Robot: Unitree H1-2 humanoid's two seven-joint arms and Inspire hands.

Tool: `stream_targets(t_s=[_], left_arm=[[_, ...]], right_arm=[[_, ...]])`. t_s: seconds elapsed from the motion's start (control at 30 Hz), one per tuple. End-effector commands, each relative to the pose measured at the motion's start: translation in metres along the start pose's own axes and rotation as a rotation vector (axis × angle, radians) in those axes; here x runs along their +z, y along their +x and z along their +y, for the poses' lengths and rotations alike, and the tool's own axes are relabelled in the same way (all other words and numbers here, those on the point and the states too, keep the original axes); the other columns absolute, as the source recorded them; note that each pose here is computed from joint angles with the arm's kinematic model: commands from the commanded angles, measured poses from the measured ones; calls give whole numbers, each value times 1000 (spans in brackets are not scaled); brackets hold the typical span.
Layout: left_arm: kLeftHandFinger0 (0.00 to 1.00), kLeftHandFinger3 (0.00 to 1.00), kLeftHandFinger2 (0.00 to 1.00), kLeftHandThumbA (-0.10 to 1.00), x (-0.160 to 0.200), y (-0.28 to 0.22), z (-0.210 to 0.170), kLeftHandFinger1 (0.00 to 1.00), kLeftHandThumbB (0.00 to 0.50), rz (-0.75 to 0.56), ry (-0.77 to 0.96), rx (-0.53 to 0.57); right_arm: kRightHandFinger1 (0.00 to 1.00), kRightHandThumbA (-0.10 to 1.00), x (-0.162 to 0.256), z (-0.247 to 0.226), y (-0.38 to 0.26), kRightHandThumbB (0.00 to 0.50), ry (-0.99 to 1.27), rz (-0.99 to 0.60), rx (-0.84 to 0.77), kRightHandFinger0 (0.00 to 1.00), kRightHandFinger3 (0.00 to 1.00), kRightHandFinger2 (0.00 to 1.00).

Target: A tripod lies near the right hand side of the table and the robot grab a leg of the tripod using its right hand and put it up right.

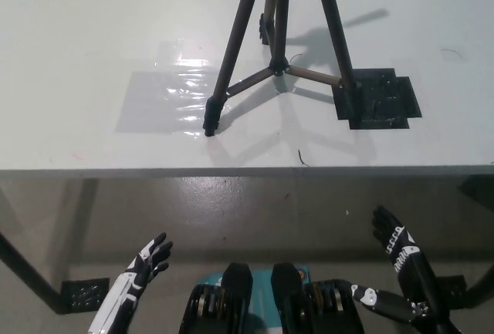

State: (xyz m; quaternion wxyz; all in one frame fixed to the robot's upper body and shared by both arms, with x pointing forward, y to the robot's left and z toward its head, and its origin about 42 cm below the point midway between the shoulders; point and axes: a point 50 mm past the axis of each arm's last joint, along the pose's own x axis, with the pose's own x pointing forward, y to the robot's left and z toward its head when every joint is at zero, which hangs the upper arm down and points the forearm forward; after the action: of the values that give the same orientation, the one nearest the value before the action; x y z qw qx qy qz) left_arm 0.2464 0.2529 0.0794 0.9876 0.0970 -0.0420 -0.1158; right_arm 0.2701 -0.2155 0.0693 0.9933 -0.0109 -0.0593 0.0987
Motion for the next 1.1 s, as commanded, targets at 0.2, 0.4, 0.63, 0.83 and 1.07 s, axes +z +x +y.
stream_targets(t_s=[0.2, 0.4, 0.63, 0.83, 1.07], left_arm=[[1000, 1000, 1000, 1000, 15, 8, 8, 1000, 292, -57, 43, -1], [1000, 1000, 1000, 1000, 14, 8, 8, 1000, 323, -51, 53, 6], [1000, 1000, 1000, 1000, 14, 8, 8, 1000, 312, -46, 47, 6], [1000, 1000, 1000, 1000, 14, 9, 8, 1000, 331, -41, 33, 3], [1000, 1000, 1000, 1000, 14, 7, 10, 1000, 304, -43, 37, 4]], right_arm=[[1000, 1000, 12, 1, 13, 152, 33, -30, 25, 1000, 1000, 1000], [1000, 1000, 10, 1, 13, 135, 38, -25, 30, 1000, 1000, 1000], [1000, 1000, 10, 3, 15, 153, 33, -6, 52, 1000, 1000, 1000], [1000, 1000, 10, 2, 16, 172, 8, 0, 66, 1000, 1000, 1000], [1000, 1000, 9, 3, 17, 184, -1, -6, 77, 1000, 1000, 1000]])
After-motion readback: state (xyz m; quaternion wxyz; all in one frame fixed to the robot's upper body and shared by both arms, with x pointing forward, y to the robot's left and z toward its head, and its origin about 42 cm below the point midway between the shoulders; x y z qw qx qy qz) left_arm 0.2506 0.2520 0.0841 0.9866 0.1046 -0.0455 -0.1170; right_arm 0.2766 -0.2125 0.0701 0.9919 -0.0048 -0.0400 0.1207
